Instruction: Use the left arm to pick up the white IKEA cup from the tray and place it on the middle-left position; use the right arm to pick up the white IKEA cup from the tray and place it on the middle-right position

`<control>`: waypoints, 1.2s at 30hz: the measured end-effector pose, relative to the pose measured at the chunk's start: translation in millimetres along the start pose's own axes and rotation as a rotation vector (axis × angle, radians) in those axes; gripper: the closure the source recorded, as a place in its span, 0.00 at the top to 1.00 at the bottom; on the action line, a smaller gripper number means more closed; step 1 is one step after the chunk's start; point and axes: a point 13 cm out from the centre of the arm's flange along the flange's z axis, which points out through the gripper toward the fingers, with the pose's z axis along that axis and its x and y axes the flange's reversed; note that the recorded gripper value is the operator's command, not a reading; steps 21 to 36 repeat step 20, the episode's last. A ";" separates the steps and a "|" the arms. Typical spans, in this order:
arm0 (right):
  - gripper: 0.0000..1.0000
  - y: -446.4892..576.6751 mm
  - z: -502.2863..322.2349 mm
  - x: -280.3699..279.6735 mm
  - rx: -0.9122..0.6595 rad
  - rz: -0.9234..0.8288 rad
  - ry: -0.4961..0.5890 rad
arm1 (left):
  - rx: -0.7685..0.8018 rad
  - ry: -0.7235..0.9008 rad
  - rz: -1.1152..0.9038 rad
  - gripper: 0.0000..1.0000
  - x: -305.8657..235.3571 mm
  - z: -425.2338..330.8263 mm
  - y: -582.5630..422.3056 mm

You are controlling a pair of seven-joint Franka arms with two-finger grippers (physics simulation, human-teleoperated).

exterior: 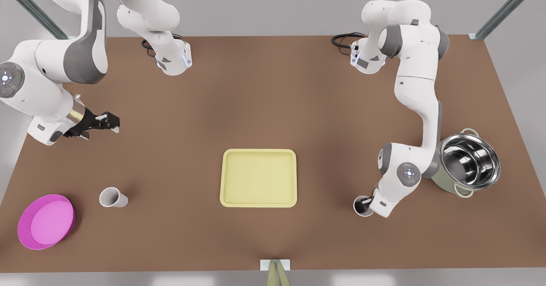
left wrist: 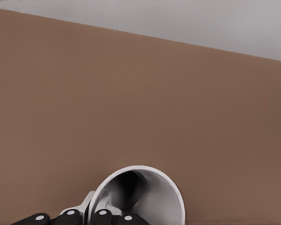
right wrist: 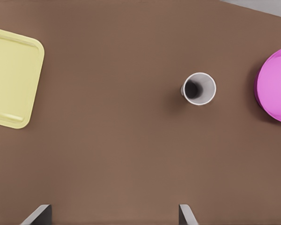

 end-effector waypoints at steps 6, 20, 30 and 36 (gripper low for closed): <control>1.00 11.7 2.5 -3.8 0.003 0.009 0.004 | 0.011 0.003 0.079 1.00 2.4 10.8 -2.2; 1.00 -21.4 41.0 -8.6 -0.008 0.102 0.059 | 0.026 -0.049 0.226 1.00 53.9 -378.6 23.9; 1.00 -21.4 41.0 -8.6 -0.008 0.102 0.059 | 0.026 -0.049 0.226 1.00 53.9 -378.6 23.9; 1.00 -21.4 41.0 -8.6 -0.008 0.102 0.059 | 0.026 -0.049 0.226 1.00 53.9 -378.6 23.9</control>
